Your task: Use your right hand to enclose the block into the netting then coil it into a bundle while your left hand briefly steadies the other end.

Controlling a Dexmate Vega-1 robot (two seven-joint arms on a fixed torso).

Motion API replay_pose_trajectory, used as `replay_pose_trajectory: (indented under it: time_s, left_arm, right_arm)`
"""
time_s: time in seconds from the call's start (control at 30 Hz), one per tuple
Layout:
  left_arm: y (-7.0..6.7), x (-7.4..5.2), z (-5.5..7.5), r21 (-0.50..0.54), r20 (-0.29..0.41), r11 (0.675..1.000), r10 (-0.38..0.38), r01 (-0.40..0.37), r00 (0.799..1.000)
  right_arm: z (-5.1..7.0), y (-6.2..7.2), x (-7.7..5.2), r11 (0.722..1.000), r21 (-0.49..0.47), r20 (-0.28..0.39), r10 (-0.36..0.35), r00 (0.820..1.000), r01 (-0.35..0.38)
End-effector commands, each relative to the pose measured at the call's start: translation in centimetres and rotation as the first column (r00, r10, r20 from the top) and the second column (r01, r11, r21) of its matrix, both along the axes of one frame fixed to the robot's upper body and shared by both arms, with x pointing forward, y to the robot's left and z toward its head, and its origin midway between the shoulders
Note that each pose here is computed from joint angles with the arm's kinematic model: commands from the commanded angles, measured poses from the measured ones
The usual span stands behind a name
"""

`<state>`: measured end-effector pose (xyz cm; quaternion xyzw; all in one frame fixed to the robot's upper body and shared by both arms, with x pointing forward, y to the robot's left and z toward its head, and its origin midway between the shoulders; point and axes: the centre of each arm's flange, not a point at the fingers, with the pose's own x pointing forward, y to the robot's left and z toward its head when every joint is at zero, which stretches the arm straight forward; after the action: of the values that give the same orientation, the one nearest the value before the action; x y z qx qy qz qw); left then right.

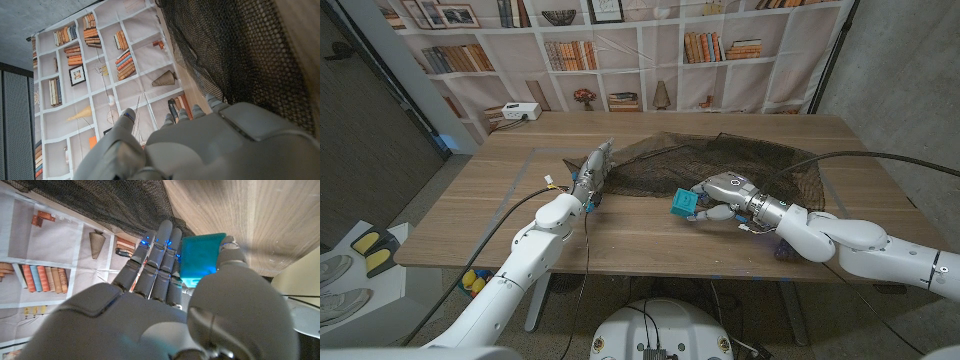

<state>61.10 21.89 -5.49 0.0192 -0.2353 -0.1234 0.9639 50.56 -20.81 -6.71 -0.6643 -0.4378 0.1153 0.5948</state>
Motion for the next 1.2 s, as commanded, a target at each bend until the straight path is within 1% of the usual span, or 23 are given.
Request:
replay_pose_trajectory:
  time_s: [0.03,0.13,0.27,0.47,0.57,0.73,0.97,1.1,1.2]
  left_arm:
    - [0.2,-0.1,0.4,0.004,0.028,1.0,0.006,-0.006,1.0]
    - [0.3,-0.3,0.7,0.012,0.038,1.0,0.013,-0.014,0.999]
    - [0.4,-0.4,0.9,0.015,0.051,1.0,0.018,-0.019,0.999]
    - [0.3,-0.9,1.2,0.029,0.077,0.999,0.015,-0.017,0.997]
    - [0.3,-1.2,1.5,0.032,0.092,0.999,0.019,-0.023,0.996]
    - [0.6,-1.4,1.8,0.036,0.1,0.999,0.022,-0.026,0.995]
    - [1.1,-1.7,2.0,0.037,0.11,0.999,0.033,-0.037,0.993]
    - [1.3,-1.9,2.2,0.044,0.114,0.998,0.039,-0.045,0.993]
    - [1.6,-2.0,2.3,0.045,0.115,0.998,0.042,-0.047,0.993]
  right_arm:
    - [2.4,0.2,1.9,0.984,0.177,-0.054,0.037,0.998,-0.027]
    - [3.2,0.5,2.3,0.981,0.194,-0.071,0.041,0.997,-0.026]
    - [4.1,1.0,3.0,0.978,0.208,-0.115,0.044,0.992,-0.019]
    - [5.4,1.8,3.9,0.976,0.219,-0.144,0.044,0.989,-0.011]
    - [6.1,2.2,4.4,0.974,0.228,-0.143,0.045,0.989,-0.011]
    - [6.9,2.7,5.3,0.971,0.24,-0.121,0.032,0.992,-0.002]
    - [7.9,3.0,6.7,0.965,0.261,-0.131,0.009,0.991,0.026]
    - [8.4,3.0,7.7,0.953,0.3,-0.161,0.008,0.987,0.041]
    - [8.8,3.2,8.3,0.948,0.315,-0.153,0.007,0.988,0.042]
